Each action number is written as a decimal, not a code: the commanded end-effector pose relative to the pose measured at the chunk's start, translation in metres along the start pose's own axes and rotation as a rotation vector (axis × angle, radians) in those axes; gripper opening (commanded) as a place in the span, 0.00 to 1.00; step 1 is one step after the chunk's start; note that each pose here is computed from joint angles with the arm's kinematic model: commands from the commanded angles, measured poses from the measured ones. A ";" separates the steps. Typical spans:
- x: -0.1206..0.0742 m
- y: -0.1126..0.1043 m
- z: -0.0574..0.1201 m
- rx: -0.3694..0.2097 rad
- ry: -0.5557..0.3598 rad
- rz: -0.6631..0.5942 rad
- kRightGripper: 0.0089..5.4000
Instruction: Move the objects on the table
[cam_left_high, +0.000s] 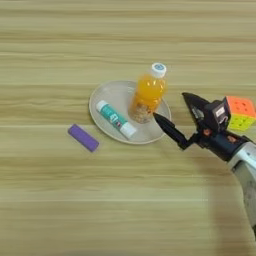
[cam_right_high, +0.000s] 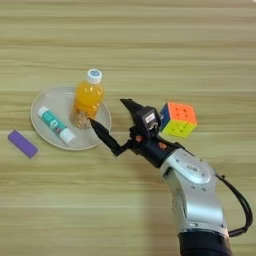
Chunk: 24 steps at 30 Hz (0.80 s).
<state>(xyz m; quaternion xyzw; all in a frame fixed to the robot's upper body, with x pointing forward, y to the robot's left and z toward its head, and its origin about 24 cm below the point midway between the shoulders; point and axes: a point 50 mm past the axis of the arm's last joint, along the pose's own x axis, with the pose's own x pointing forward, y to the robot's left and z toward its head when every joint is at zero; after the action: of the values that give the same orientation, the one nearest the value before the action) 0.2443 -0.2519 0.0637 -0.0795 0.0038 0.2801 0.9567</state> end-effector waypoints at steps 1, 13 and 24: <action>0.010 -0.009 0.024 -0.096 -0.077 -0.007 0.99; 0.014 -0.006 0.021 -0.092 -0.079 0.013 0.99; 0.031 -0.002 0.023 -0.109 -0.080 0.043 0.99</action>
<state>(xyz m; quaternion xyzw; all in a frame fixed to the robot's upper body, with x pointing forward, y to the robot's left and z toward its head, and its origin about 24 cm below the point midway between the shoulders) 0.2534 -0.2366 0.0561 -0.0813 0.0082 0.3059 0.9485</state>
